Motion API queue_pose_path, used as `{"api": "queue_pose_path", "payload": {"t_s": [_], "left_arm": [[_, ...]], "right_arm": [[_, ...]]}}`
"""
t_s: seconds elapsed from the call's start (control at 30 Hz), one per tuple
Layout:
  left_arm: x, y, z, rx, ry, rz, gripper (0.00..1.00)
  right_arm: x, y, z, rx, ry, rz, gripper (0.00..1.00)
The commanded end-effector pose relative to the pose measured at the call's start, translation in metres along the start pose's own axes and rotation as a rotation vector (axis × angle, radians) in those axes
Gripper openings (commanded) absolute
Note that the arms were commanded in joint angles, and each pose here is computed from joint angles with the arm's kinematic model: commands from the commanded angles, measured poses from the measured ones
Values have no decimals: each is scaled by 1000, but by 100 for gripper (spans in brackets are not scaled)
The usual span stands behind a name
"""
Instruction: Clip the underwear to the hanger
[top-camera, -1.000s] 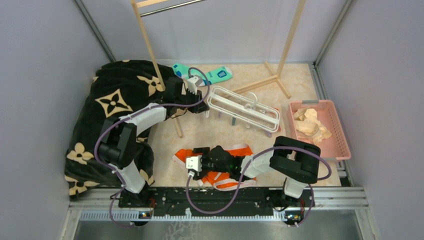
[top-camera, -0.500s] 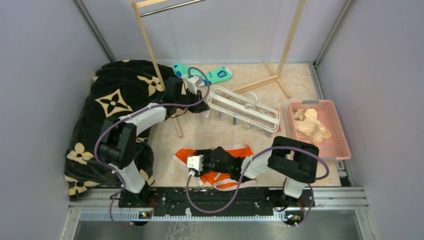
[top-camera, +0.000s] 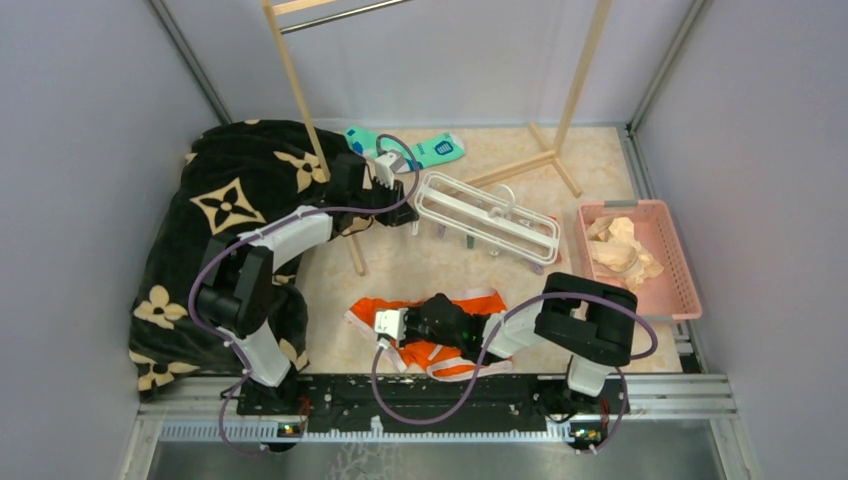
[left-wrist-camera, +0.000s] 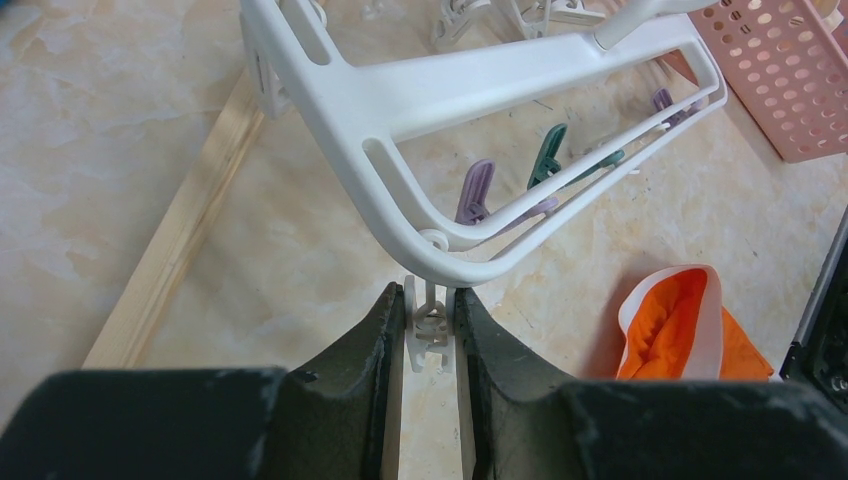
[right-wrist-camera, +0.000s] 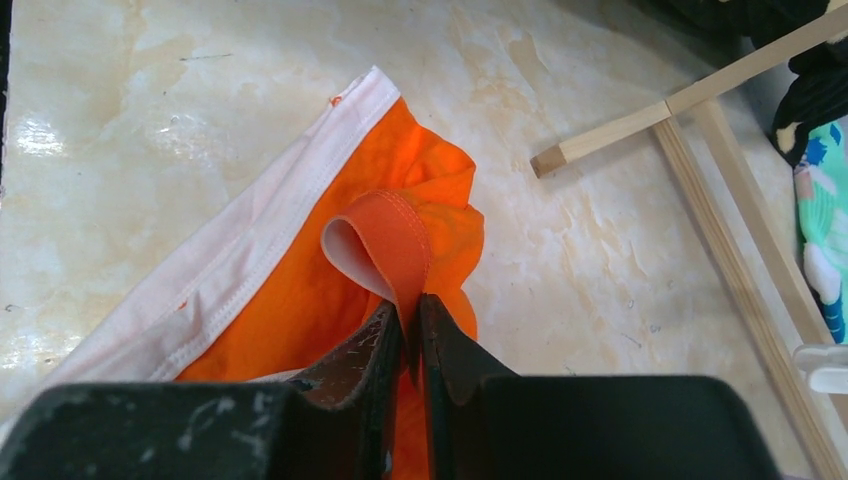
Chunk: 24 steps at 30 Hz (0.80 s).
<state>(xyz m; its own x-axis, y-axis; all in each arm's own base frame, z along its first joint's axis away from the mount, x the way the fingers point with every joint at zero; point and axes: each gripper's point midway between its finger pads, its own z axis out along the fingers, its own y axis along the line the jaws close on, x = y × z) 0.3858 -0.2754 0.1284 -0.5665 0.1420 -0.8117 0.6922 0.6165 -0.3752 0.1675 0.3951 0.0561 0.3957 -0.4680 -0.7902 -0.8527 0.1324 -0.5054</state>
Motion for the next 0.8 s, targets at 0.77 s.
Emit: {"api": "queue_pose_path", "payload": {"t_s": [0.77], "left_arm": [[-29, -8, -6, 26, -62, 29, 0]], "right_arm": [[-85, -82, -104, 15, -60, 137, 0]]}}
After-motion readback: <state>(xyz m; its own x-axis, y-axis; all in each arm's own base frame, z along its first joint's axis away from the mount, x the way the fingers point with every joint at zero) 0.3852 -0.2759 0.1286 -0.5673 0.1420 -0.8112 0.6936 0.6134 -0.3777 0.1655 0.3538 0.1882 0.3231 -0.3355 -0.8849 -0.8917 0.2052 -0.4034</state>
